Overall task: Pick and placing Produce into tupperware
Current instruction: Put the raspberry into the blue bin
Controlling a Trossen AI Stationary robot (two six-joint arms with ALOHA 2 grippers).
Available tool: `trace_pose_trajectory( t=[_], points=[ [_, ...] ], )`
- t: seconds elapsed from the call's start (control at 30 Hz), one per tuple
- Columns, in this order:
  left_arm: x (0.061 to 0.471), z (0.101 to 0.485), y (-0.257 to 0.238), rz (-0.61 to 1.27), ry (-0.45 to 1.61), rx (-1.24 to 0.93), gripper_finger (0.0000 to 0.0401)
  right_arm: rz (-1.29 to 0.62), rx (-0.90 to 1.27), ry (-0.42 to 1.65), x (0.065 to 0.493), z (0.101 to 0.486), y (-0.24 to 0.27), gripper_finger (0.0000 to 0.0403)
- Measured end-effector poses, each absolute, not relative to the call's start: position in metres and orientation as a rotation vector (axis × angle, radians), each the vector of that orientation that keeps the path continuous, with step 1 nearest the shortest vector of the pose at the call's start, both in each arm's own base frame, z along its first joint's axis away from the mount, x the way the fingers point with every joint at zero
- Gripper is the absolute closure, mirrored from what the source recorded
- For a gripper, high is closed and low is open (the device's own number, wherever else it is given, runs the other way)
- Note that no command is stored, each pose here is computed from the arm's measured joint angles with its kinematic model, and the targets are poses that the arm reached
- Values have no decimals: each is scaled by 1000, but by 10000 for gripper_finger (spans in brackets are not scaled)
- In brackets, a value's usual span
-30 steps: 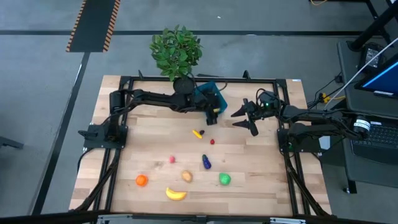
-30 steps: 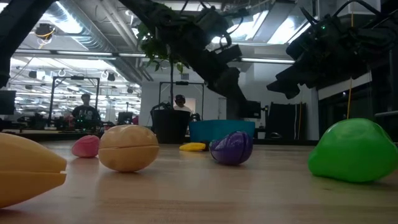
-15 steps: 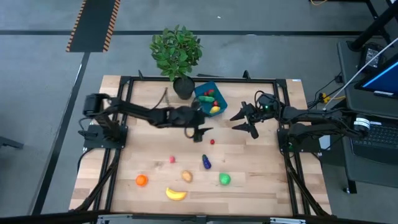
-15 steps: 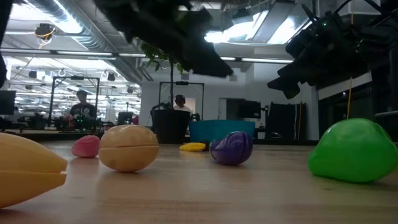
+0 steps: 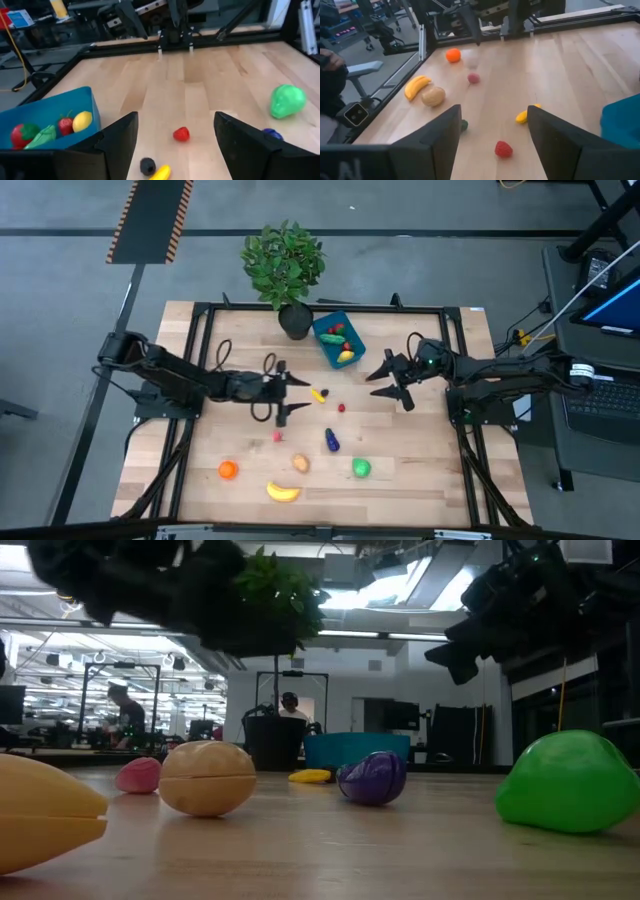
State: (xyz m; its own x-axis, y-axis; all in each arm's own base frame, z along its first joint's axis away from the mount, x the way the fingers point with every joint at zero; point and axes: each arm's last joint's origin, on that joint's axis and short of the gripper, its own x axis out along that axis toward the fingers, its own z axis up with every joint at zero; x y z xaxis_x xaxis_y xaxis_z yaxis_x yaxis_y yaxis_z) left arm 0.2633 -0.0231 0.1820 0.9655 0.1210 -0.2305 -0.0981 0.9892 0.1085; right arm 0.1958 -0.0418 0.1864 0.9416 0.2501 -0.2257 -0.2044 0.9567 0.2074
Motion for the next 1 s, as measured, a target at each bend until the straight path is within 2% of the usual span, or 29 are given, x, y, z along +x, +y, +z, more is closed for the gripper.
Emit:
trace_pose_trajectory(
  t=[0.2,0.57,0.77,1.0],
  points=[
    [238,172,-26,91,186,88,148,203,230,269,200,186,-27,173],
    [193,161,-39,-12,164,13,148,197,179,270,206,192,9,173],
    [175,155,-44,-60,156,14,148,98,231,381,209,197,24,173],
    [166,145,-46,-79,188,-21,148,74,232,482,224,207,39,173]
  ],
)
